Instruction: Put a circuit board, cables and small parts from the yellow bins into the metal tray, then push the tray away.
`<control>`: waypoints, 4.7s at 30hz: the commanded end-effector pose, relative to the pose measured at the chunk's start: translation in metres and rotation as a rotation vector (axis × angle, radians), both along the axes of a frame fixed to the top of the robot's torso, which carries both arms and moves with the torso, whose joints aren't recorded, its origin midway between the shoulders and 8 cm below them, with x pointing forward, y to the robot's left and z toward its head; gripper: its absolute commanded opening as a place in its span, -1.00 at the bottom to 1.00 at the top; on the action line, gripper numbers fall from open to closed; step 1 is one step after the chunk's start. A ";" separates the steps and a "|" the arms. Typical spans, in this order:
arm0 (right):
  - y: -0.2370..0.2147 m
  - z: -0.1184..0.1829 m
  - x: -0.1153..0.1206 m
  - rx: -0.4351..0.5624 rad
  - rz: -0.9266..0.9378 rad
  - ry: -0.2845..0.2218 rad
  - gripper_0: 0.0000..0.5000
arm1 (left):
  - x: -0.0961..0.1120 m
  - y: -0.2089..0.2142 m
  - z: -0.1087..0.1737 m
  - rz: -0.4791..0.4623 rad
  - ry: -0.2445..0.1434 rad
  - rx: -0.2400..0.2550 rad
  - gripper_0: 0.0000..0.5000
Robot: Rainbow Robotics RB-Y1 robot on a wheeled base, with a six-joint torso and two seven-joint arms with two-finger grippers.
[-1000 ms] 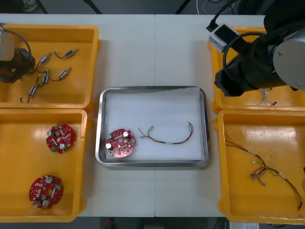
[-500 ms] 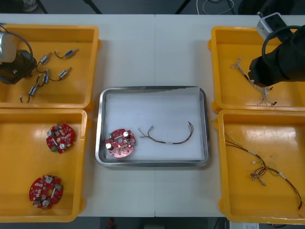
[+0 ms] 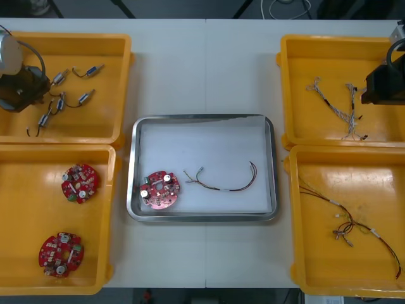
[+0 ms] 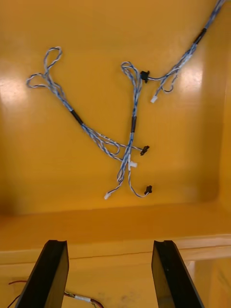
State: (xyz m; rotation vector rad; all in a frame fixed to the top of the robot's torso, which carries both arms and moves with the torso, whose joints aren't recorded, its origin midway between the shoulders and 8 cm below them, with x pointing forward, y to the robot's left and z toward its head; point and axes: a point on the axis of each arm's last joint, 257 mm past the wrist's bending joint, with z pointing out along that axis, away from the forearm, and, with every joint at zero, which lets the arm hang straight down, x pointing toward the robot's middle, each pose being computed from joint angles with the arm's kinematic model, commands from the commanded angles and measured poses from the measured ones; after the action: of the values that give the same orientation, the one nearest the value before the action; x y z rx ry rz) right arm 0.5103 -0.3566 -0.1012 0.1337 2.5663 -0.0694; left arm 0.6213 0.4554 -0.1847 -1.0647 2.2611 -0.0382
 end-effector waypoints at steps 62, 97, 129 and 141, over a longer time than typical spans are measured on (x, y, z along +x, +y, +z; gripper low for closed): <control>-0.114 0.073 0.136 0.224 -0.452 -0.178 1.00 | -0.140 -0.333 -0.033 -0.921 0.225 0.232 -1.00; -0.110 -0.048 0.149 0.463 -0.723 -0.239 1.00 | -0.120 -0.343 -0.055 -0.884 0.171 0.248 1.00; -0.085 -0.097 0.152 0.344 -0.609 -0.219 1.00 | -0.140 -0.235 0.113 -0.919 0.131 0.258 1.00; -0.086 -0.104 0.148 0.321 -0.589 -0.200 -0.50 | -0.115 -0.141 0.128 -0.930 0.178 0.323 1.00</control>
State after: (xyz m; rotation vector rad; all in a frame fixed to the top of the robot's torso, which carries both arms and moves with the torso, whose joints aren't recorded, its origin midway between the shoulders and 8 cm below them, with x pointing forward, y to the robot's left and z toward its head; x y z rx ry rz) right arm 0.6606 -0.4475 -0.1906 1.0208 2.2005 0.1703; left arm 0.4974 0.2839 -0.0850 0.2518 2.6551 -0.0260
